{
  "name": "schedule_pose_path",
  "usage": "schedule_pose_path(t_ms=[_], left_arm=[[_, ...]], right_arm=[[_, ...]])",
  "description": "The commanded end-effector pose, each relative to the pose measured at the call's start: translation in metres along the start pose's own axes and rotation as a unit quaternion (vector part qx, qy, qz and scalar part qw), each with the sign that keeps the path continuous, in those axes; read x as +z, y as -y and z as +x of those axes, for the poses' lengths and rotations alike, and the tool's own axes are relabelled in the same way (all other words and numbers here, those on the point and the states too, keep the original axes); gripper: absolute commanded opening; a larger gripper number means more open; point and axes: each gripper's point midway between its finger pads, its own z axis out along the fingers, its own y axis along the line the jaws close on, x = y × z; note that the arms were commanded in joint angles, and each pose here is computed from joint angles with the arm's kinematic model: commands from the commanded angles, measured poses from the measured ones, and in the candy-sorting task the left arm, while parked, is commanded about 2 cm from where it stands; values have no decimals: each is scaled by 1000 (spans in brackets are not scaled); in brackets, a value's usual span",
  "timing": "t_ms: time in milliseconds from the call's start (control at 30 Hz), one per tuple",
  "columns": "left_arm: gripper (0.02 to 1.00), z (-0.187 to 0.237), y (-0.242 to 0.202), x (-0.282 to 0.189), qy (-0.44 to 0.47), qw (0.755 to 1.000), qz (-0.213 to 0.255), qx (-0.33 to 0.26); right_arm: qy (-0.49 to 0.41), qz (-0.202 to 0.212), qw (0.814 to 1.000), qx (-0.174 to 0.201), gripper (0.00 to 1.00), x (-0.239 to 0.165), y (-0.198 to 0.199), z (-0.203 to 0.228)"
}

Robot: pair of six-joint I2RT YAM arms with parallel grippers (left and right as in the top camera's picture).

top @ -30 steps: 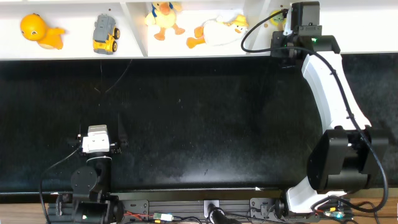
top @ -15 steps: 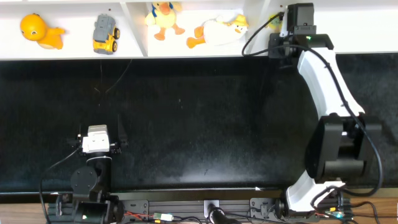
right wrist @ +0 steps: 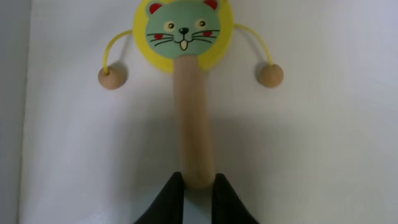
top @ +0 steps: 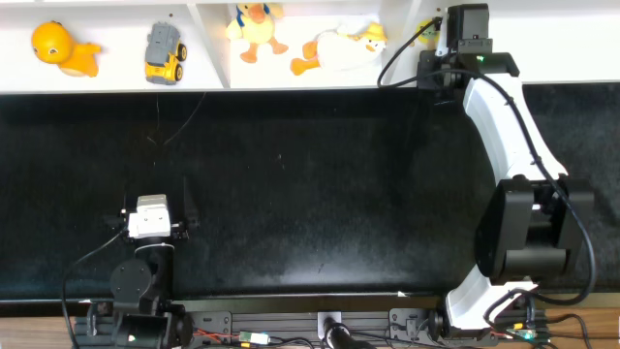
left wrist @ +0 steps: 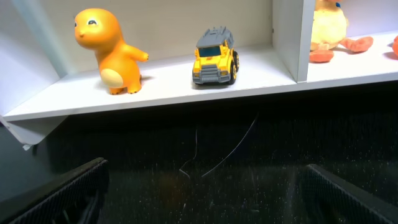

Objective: Store Toys

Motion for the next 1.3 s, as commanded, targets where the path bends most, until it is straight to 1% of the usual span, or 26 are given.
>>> schedule_pose_path(t_ms=[33,100,133,200,233,567,733,800,933,1067,1167,1300], left_arm=[[998,-1,-1,0,5,1000,-5,6],[998,-1,-1,0,5,1000,-5,6],[998,-1,-1,0,5,1000,-5,6],[996,-1,-1,0,5,1000,-5,6],[998,-1,-1,0,5,1000,-5,6],[996,-1,-1,0,5,1000,-5,6],[998,-1,-1,0,5,1000,-5,6],[998,-1,-1,0,5,1000,-5,6],[998,-1,-1,0,5,1000,-5,6],[998,-1,-1,0,5,1000,-5,6],[998,-1,-1,0,5,1000,-5,6],[998,-1,-1,0,5,1000,-5,6]], right_arm=[[4,-4,1000,3,588,3,-1,-6],[4,-4,1000,6,702,3,-1,-6],[4,-4,1000,9,787,3,-1,-6],[4,-4,1000,12,910,3,-1,-6],[3,-4,1000,12,987,3,-1,-6],[-21,-6,1000,-1,996,-1,-14,7],[-26,13,1000,-7,996,-15,-15,11],[-32,27,999,1,996,-23,-10,15],[-44,37,998,1,996,-35,-5,23],[-43,53,998,13,993,-46,2,32],[-39,56,998,14,991,-52,5,44],[-20,64,997,36,993,-65,11,57]])
